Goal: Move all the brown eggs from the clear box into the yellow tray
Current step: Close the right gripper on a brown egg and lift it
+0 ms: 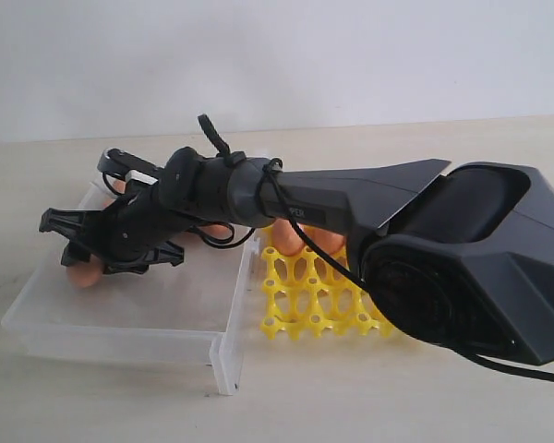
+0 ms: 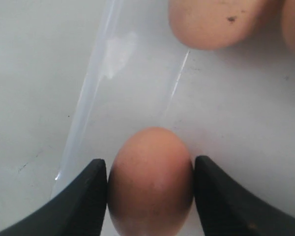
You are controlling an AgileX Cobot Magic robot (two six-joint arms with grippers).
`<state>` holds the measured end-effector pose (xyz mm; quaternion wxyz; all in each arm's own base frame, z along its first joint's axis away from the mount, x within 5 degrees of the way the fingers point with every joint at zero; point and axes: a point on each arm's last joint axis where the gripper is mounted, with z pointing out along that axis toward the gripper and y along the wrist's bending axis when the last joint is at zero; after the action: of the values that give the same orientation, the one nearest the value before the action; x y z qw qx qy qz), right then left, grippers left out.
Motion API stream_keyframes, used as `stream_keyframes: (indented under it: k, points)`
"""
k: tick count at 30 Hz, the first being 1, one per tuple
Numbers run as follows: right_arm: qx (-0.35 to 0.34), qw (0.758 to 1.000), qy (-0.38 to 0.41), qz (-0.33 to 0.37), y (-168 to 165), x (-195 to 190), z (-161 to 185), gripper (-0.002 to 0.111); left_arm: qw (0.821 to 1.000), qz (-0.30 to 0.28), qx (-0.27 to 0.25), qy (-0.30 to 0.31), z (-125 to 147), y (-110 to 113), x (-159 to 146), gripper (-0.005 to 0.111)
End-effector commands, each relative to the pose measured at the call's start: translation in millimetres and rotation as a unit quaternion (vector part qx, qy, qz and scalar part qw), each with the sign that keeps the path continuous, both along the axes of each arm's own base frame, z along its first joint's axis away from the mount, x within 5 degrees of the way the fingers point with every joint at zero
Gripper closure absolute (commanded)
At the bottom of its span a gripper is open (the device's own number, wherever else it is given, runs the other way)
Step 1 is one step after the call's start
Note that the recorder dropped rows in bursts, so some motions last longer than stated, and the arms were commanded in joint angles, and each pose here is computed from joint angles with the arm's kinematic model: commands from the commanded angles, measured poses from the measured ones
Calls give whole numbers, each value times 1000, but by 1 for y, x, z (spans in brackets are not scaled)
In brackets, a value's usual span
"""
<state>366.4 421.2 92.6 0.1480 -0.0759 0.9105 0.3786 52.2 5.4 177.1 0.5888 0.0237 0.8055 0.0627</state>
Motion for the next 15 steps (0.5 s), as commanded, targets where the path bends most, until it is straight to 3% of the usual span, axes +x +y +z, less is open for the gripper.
stream_keyframes:
  k: [1, 4, 9, 15]
  points:
    - [-18, 999, -41, 25, -6, 5, 11, 108, 1000, -3, -3, -6, 2, 0, 0, 107]
    - [-25, 997, -69, 27, -10, 3, 23, 108, 1000, -3, -3, -6, 2, 0, 0, 107]
    - [-25, 983, -174, -52, -40, -9, 52, 108, 1000, -3, -3, -6, 2, 0, 0, 107]
    - [-94, 920, -371, -80, -121, -57, 111, 108, 1000, -3, -3, -6, 2, 0, 0, 107]
